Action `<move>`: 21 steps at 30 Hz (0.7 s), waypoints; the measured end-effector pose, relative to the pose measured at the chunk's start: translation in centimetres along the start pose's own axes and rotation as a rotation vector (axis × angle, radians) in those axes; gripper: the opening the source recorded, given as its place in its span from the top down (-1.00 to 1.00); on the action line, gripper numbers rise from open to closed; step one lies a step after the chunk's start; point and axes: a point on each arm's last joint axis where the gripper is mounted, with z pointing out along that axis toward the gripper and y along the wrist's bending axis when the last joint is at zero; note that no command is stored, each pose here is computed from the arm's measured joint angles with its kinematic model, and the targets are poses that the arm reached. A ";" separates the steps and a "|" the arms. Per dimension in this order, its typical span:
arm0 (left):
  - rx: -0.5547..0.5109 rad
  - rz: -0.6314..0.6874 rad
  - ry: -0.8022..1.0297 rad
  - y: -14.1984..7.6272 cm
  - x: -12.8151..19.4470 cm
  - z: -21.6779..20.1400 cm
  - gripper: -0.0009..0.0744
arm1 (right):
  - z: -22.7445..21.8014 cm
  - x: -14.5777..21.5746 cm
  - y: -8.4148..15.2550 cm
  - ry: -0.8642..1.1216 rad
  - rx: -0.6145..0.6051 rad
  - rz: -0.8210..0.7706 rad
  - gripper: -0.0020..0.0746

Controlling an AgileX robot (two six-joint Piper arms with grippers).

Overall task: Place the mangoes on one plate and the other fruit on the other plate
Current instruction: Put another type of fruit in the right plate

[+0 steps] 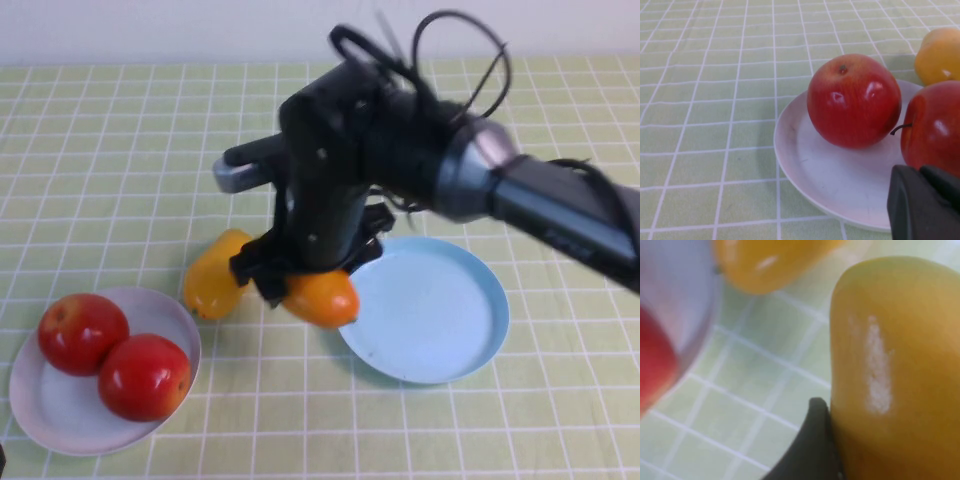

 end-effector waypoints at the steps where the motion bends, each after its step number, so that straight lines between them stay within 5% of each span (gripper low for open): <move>1: 0.000 0.000 0.000 0.0 0.0 0.0 0.99 | -1.0 0.1 -1.0 -0.015 0.014 0.011 -0.55; 9: 0.000 0.000 0.000 0.0 0.0 0.0 0.99 | -1.9 3.3 -8.5 -0.012 0.083 0.136 -0.55; 21: 0.000 0.000 0.000 0.0 0.0 0.0 0.99 | 3.9 4.5 -9.0 0.057 0.038 0.193 -0.55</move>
